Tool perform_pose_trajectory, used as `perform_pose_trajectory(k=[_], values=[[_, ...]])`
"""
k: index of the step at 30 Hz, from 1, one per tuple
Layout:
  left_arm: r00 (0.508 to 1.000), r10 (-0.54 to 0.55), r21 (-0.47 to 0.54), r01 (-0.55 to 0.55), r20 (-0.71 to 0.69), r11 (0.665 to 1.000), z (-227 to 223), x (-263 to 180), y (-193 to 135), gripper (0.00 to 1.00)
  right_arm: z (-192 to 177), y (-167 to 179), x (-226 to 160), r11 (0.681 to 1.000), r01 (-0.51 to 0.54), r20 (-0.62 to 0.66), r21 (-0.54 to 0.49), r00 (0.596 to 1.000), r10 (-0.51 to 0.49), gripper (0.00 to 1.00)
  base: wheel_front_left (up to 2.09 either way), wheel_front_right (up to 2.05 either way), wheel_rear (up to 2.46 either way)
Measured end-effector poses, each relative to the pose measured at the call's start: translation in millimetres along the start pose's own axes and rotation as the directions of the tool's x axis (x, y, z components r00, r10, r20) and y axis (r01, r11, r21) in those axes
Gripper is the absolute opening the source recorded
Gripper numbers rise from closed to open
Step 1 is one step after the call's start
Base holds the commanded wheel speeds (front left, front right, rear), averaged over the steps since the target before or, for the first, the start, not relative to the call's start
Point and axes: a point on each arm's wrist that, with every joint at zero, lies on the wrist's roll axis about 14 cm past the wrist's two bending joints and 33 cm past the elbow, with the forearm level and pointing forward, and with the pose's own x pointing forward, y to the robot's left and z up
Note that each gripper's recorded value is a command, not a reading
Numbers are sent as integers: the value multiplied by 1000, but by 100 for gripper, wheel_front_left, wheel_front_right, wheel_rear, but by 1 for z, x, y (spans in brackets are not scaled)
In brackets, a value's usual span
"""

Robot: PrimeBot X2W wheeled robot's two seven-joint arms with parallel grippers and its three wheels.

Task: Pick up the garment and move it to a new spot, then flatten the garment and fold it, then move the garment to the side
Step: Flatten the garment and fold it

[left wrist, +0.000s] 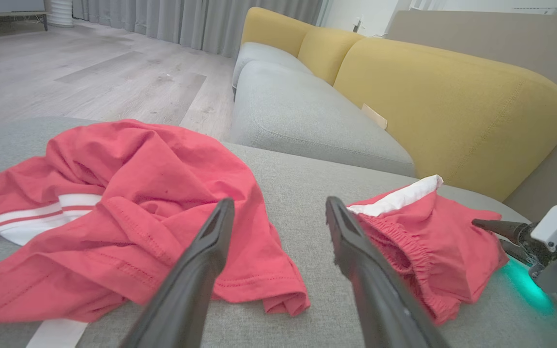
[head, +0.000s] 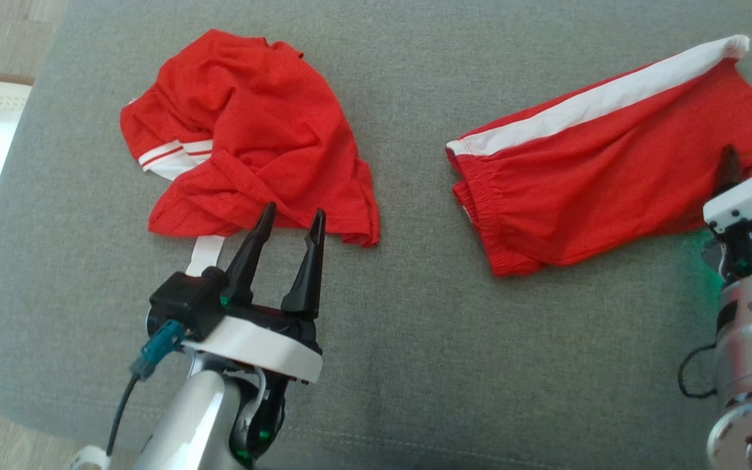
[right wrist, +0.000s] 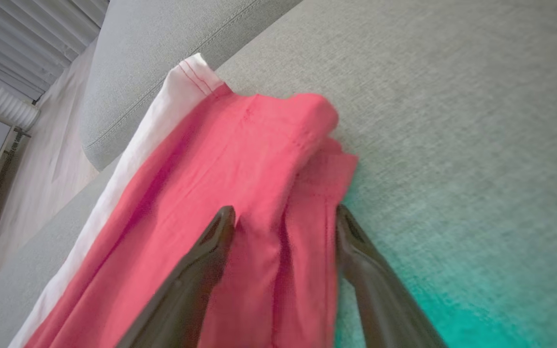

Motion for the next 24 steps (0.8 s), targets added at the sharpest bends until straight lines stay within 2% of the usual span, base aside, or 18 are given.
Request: perform_pose_trajectory(k=[8, 17, 18, 19, 24], values=[[1000, -6, 2, 6, -16, 1000, -6, 4, 0, 100, 4, 6, 13, 999, -7, -7, 45, 1000, 7, 100, 0, 0, 0], [1000, -1, 6, 1, -26, 1000, -10, 11, 2, 100, 11, 5, 25, 1000, 3, -12, 19, 1000, -3, 100, 0, 0, 0], [1000, 1, 4, -1, -27, 1000, -10, 11, 2, 100, 11, 5, 26, 1000, 4, -14, 17, 1000, -4, 65, 0, 0, 0], [1000, 1, -2, -1, -29, 1000, -11, 12, 2, 100, 12, 6, 26, 1000, 4, -14, 15, 1000, -4, 0, 0, 0, 0], [1000, -15, -8, 15, -22, 1000, -9, 14, -3, 100, 13, 3, 20, 1000, 5, -5, 0, 1000, -5, 0, 0, 0, 0]])
